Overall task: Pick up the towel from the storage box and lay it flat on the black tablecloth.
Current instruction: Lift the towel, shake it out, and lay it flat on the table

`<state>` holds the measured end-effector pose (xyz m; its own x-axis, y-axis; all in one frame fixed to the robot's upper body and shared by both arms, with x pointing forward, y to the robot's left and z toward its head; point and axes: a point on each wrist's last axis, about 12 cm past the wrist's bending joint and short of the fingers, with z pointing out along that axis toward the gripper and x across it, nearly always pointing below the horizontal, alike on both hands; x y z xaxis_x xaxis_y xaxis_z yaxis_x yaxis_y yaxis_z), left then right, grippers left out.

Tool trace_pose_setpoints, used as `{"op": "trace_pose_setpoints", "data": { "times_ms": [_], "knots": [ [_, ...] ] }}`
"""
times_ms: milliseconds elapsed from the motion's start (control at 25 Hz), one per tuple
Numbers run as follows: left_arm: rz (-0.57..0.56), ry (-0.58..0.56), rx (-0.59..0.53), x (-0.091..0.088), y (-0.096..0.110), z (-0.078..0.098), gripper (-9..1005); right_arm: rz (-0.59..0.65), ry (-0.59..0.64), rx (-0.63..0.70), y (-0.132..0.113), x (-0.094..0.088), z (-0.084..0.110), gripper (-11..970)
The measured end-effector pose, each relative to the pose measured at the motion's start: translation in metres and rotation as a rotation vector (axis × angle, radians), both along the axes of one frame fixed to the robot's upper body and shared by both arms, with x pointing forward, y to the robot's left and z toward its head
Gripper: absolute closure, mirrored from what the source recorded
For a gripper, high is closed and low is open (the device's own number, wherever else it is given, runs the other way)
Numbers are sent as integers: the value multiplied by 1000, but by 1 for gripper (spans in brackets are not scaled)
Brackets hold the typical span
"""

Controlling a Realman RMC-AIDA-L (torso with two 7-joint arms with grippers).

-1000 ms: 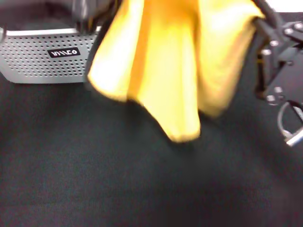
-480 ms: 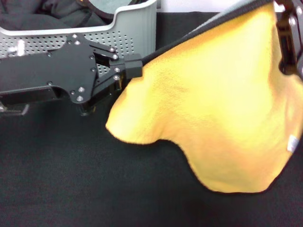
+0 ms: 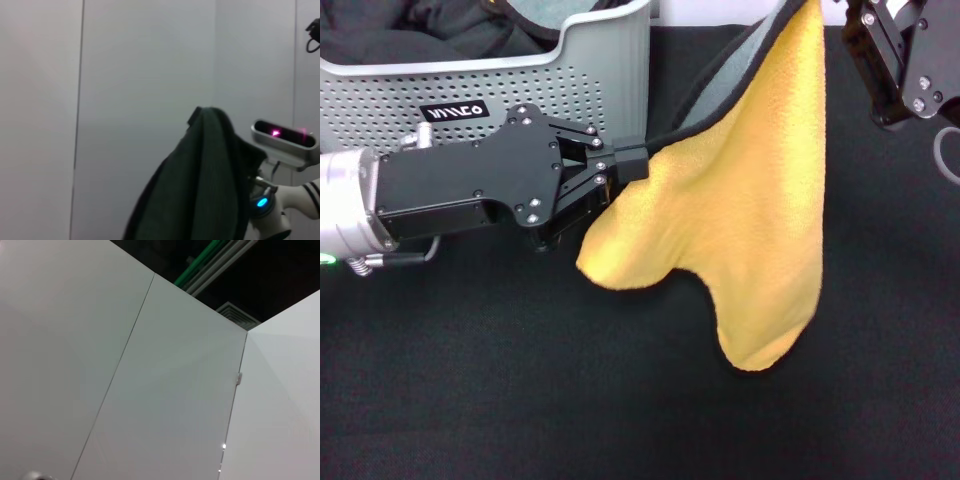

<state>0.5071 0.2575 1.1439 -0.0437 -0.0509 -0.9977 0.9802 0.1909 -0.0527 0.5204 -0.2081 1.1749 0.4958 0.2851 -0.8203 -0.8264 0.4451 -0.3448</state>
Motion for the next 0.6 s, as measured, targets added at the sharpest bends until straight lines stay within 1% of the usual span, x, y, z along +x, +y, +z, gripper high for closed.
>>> {"op": "trace_pose_setpoints", "data": {
  "times_ms": [160, 600],
  "knots": [
    [21, 10, -3, 3, -2, -7, 967, 5, 2, 3, 0, 1, 2, 932],
    [22, 49, -29, 4, -10, -24, 955, 26, 6, 11, 3, 4, 8, 923]
  ]
}}
